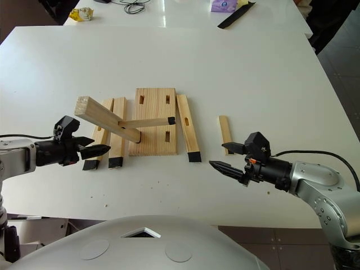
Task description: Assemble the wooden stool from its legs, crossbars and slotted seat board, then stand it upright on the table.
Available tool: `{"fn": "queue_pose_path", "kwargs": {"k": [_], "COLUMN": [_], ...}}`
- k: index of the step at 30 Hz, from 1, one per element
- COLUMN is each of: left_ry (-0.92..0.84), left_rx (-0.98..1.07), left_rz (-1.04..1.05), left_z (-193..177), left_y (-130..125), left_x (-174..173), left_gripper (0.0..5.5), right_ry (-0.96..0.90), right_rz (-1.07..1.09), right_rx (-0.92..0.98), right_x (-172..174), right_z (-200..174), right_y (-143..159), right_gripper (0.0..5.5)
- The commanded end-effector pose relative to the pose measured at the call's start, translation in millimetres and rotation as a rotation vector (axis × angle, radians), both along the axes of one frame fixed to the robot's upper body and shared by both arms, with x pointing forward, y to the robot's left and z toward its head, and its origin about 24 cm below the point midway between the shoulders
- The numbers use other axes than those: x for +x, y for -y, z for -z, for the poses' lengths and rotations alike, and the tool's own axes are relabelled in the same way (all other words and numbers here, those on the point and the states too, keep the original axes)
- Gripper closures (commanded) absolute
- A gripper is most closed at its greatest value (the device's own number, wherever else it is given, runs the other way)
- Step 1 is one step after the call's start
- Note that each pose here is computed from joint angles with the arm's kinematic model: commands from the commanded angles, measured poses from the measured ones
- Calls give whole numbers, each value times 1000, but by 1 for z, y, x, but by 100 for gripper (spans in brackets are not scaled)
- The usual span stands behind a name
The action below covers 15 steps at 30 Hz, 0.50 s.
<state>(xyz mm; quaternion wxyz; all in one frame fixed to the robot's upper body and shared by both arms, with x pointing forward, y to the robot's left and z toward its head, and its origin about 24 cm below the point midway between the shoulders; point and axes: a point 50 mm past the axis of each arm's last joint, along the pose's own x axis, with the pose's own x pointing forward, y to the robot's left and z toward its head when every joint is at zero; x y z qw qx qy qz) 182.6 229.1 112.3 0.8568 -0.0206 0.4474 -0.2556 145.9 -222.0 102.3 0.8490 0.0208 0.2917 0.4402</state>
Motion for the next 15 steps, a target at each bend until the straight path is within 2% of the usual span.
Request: {"fn": "queue_pose_path", "kwargs": {"k": [1, 8, 15], "left_ry": [1, 56, 24], "left_rx": [77, 112, 123], "left_rz": [-16, -13, -44], "left_z": [3, -7, 2], "left_y": [-3, -4, -7], "left_x": [-1, 10, 6], "left_gripper": [159, 159, 159], "right_ry": [2, -3, -7], "right_rz": [1, 5, 4], "right_rx": [3, 5, 5], "right_x": [0, 0, 1], "right_z": [0, 2, 3], "right_y": [-1, -2, -2], "right_gripper": [158, 158, 158]}}
